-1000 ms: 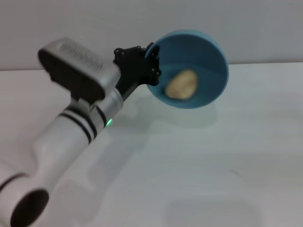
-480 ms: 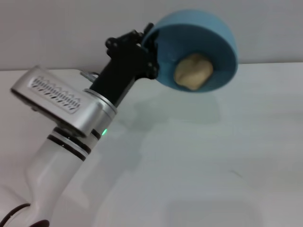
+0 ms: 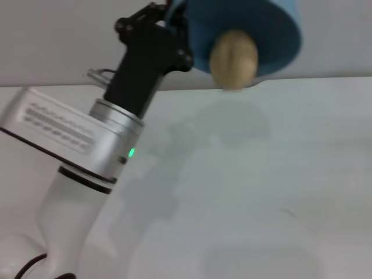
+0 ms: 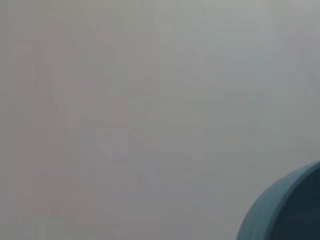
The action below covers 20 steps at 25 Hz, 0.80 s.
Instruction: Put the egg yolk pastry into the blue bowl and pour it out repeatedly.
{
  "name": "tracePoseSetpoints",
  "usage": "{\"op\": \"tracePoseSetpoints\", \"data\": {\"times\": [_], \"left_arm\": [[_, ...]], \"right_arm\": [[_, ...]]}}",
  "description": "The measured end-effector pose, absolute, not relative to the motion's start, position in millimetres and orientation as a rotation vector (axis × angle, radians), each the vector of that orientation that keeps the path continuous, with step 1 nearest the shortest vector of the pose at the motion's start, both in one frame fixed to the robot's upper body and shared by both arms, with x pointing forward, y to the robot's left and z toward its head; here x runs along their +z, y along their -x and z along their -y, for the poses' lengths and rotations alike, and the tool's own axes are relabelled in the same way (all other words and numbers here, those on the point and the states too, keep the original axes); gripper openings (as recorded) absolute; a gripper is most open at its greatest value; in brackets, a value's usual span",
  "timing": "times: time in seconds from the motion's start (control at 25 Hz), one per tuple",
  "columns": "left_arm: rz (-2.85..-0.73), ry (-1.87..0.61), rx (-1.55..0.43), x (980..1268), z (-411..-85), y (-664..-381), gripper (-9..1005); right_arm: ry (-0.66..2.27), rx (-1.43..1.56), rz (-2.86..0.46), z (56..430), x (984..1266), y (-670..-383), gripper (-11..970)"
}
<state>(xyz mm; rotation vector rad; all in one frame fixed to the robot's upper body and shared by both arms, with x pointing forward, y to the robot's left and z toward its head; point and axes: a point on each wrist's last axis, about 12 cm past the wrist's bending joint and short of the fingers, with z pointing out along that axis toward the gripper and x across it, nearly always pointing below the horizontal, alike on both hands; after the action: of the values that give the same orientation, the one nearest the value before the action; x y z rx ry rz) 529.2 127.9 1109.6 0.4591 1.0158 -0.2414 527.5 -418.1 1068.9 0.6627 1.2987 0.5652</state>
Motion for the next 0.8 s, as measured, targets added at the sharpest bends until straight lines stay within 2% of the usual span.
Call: {"op": "tracePoseSetpoints", "data": {"times": [0.28,0.64,0.8], "left_arm": [[-0.933,-0.633,-0.131,1109,-115,-531,11],[-0.98,-0.569,-0.151,1110,-124,-543,9],[-1.1,-0.486,-0.202,1112,-129,-559,11]], "right_arm": [[-0.659,0.568,-1.292,418,1070,-527,496],[-0.598,0.569,-1.323,412,1072,-533,496],[-0.346,0.572,-1.395,390,1084,-549,495]]}}
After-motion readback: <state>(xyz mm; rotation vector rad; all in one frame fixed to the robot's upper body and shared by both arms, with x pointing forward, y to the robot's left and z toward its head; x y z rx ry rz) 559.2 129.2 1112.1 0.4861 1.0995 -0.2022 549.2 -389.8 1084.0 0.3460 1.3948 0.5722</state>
